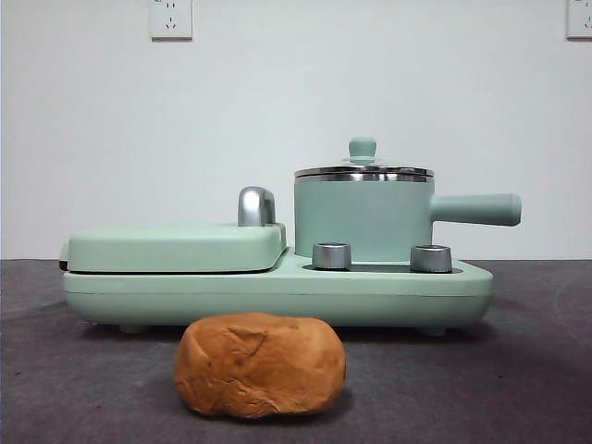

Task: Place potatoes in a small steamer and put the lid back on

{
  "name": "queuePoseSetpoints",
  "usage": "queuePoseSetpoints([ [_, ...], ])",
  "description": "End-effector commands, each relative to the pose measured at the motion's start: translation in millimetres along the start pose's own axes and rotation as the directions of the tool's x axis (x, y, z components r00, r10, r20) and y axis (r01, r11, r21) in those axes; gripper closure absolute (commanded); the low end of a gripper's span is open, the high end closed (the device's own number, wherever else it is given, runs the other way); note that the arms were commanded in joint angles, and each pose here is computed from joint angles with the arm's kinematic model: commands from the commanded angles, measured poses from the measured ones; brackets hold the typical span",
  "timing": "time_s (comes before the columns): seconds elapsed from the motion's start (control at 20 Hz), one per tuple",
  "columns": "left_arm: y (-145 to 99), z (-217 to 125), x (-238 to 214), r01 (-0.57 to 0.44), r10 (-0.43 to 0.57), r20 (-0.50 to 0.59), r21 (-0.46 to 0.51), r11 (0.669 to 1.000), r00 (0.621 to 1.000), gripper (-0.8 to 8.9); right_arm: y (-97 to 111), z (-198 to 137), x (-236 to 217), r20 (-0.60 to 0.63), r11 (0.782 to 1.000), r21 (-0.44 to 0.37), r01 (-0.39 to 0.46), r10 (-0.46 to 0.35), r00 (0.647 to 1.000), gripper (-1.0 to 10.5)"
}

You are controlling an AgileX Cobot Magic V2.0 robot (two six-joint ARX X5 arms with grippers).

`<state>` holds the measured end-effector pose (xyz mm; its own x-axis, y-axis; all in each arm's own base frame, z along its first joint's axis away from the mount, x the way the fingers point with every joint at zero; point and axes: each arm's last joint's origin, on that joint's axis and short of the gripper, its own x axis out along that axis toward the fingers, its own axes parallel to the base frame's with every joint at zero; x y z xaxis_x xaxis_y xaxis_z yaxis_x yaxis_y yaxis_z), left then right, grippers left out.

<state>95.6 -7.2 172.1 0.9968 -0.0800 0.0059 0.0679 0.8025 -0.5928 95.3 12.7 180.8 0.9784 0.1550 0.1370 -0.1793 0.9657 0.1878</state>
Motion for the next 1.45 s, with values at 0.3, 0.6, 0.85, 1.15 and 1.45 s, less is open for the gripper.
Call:
queuePoseSetpoints([
  [0.3, -16.6, 18.7, -3.4, 0.253, -0.229, 0.18, -0.128, 0.959, 0.957, 8.08, 7.0, 27.8, -3.5, 0.214, 0.943, 0.295, -0.153, 0.091, 0.973, 9.3],
  [0.6, -43.7, 55.1, -18.6, 0.344, -0.3, 0.266, -0.139, 0.929, 0.916, 8.05, 16.5, 74.0, -14.2, 0.274, 0.933, 0.305, -0.189, 0.104, 0.956, 9.3],
  [0.85, -72.9, 94.6, -35.8, 0.321, -0.29, 0.254, -0.09, 0.943, 0.923, 8.04, 25.5, 117.7, -23.2, 0.229, 0.941, 0.296, -0.163, 0.096, 0.969, 9.3],
  [1.15, -107.0, 137.9, -44.1, 0.263, -0.272, 0.13, 0.085, 0.961, 0.953, 8.04, 38.0, 161.5, -19.1, 0.155, 0.95, 0.195, -0.246, 0.217, 0.964, 9.3],
  [1.45, -126.9, 156.8, -26.3, 0.328, -0.316, -0.096, 0.175, 0.928, 0.944, 8.04, 46.5, 179.5, 2.7, -0.02, 0.92, 0.113, -0.375, 0.379, 0.925, 9.3],
])
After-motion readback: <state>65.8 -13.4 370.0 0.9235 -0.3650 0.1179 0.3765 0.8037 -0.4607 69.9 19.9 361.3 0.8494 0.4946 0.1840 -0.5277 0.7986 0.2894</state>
